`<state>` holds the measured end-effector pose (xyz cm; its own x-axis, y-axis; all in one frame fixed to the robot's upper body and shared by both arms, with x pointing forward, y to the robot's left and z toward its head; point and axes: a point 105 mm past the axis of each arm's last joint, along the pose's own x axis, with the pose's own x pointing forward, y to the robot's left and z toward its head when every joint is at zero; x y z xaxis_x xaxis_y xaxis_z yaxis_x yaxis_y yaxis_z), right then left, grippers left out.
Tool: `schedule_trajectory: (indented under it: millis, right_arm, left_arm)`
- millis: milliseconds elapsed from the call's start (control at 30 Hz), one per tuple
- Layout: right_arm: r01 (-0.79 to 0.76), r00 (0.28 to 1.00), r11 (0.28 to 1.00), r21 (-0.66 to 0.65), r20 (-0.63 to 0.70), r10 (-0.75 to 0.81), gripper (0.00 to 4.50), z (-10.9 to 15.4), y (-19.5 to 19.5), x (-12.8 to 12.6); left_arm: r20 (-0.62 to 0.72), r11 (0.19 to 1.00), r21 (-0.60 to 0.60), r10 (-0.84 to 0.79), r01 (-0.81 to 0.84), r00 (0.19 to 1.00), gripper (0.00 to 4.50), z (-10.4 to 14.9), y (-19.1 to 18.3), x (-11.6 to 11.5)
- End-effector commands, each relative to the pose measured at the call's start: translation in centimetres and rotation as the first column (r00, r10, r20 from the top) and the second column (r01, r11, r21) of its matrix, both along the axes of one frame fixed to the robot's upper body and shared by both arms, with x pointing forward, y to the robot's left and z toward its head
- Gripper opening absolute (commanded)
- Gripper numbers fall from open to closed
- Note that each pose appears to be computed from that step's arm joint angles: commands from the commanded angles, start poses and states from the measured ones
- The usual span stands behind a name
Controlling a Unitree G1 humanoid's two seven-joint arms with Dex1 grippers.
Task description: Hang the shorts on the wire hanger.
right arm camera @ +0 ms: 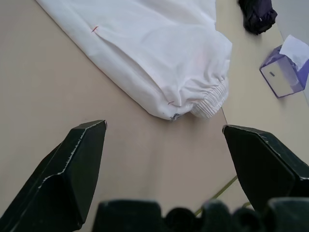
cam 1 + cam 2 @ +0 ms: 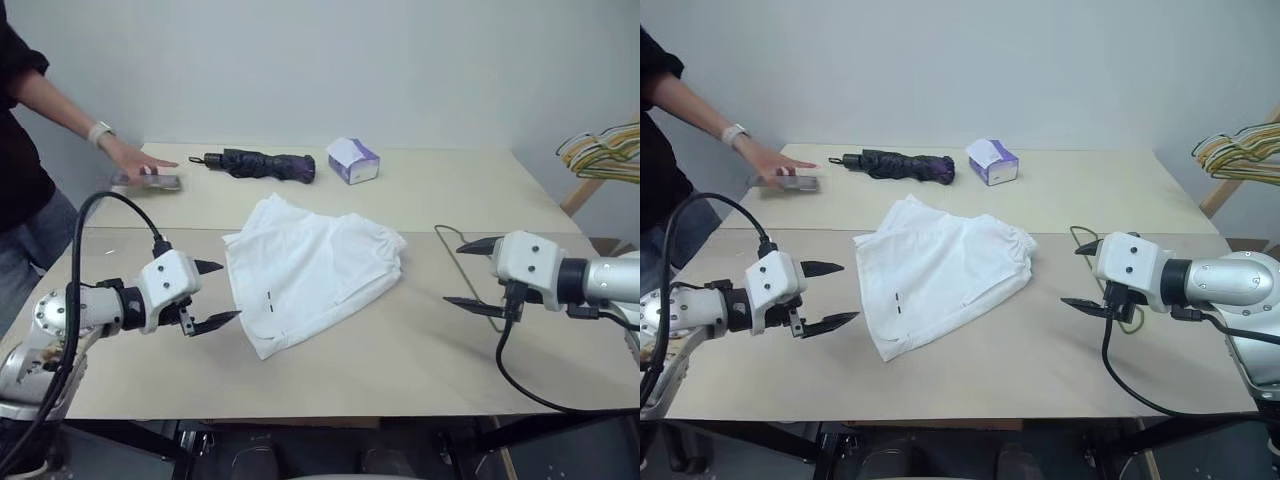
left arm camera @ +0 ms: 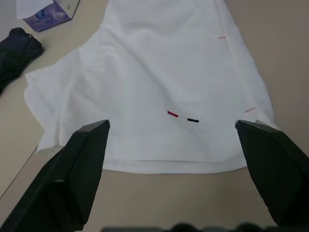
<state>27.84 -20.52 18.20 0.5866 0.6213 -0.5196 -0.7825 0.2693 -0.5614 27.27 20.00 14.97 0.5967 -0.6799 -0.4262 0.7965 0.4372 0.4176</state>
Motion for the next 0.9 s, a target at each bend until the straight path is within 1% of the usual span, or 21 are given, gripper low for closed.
schedule_trajectory:
  millis: [33,133,267,433,600,767,833,900]
  right_arm:
    - [-0.014,0.999,1.0,-0.021,0.046,0.015,4.46,1.2,0.2,0.1]
    - [-0.01,0.999,1.0,-0.019,0.047,0.011,4.46,1.2,0.1,0.1]
    - [-0.008,0.999,1.0,-0.019,0.046,0.009,4.46,1.1,0.1,0.1]
    - [-0.004,0.999,1.0,-0.015,0.044,0.005,4.46,1.1,0.1,0.1]
    - [0.013,0.999,1.0,-0.013,0.038,-0.013,4.46,1.1,-0.1,0.2]
    - [0.021,0.999,1.0,-0.005,0.04,-0.021,4.46,1.2,-0.1,-0.1]
    - [0.028,0.999,1.0,0.0,0.037,-0.028,4.46,0.8,0.0,-0.3]
    - [0.035,0.999,0.999,0.006,0.038,-0.035,4.46,0.6,0.2,-0.5]
  left_arm:
    - [0.047,1.0,-0.01,0.023,-0.022,0.999,4.5,1.4,0.1,0.4]
    - [0.057,0.999,-0.033,0.039,-0.037,0.998,4.5,1.5,-0.1,0.6]
    - [0.051,0.998,-0.052,0.022,-0.019,0.998,4.5,1.7,-0.3,0.4]
    - [0.033,1.0,-0.026,0.014,-0.013,0.999,4.5,1.1,-0.2,0.3]
    - [0.019,0.999,-0.019,0.034,-0.034,0.999,4.5,1.0,0.3,0.9]
    - [-0.122,0.997,-0.039,-0.077,0.072,0.99,4.5,-0.9,-0.2,-0.2]
    - [-0.184,0.99,-0.044,-0.14,0.135,0.973,4.5,-2.1,-1.2,-0.6]
    - [-0.217,0.984,-0.048,-0.178,0.172,0.96,4.5,-2.9,-1.8,-0.8]
